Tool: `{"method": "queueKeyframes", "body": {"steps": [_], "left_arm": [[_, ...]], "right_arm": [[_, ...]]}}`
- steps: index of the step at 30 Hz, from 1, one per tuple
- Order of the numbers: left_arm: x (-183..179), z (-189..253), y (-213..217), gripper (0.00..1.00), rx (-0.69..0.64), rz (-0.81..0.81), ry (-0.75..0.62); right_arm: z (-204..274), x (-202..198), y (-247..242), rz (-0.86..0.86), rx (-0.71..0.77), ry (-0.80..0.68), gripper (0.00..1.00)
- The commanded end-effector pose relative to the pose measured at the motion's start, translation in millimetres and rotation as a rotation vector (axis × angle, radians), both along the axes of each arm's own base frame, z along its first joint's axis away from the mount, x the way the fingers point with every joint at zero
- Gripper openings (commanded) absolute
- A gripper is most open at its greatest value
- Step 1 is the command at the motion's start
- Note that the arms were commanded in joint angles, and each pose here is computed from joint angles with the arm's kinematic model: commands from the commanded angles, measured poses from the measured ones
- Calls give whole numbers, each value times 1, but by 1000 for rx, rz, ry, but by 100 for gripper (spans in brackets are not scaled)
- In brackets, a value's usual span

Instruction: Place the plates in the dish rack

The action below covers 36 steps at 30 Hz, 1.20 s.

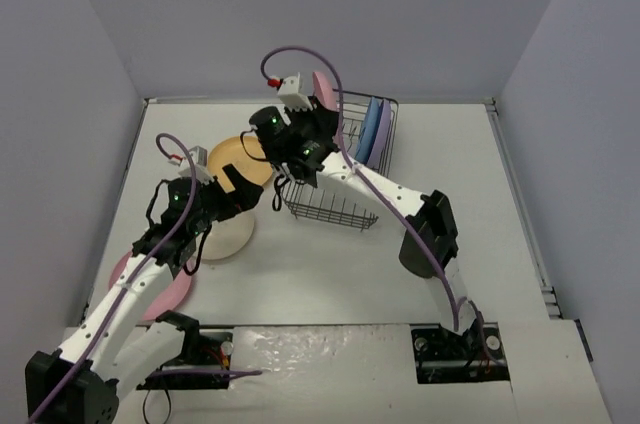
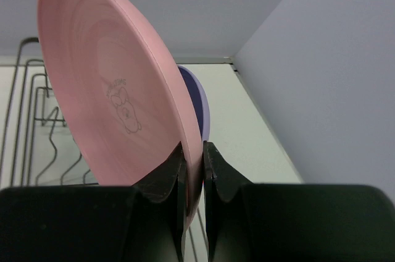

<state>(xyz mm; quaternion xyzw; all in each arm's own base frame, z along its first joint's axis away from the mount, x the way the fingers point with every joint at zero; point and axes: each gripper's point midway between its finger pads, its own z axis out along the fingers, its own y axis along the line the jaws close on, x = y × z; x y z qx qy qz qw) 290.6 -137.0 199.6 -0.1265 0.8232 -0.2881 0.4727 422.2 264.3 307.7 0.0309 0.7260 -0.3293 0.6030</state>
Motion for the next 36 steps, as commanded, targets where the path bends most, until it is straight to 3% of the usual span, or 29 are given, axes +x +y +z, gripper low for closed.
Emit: {"method": "queueKeyframes", "body": {"steps": [1, 13, 25, 36], "left_arm": [[4, 32, -3, 97, -49, -25, -98], [9, 30, 14, 97, 24, 14, -131], [29, 12, 9, 97, -3, -47, -94], [29, 3, 13, 97, -3, -61, -77]], "right_arm": [[17, -33, -41, -310, 98, 75, 0], [-20, 2, -35, -348, 84, 153, 0], [-31, 16, -48, -447, 76, 160, 0], [-47, 32, -51, -476, -95, 256, 0]]}}
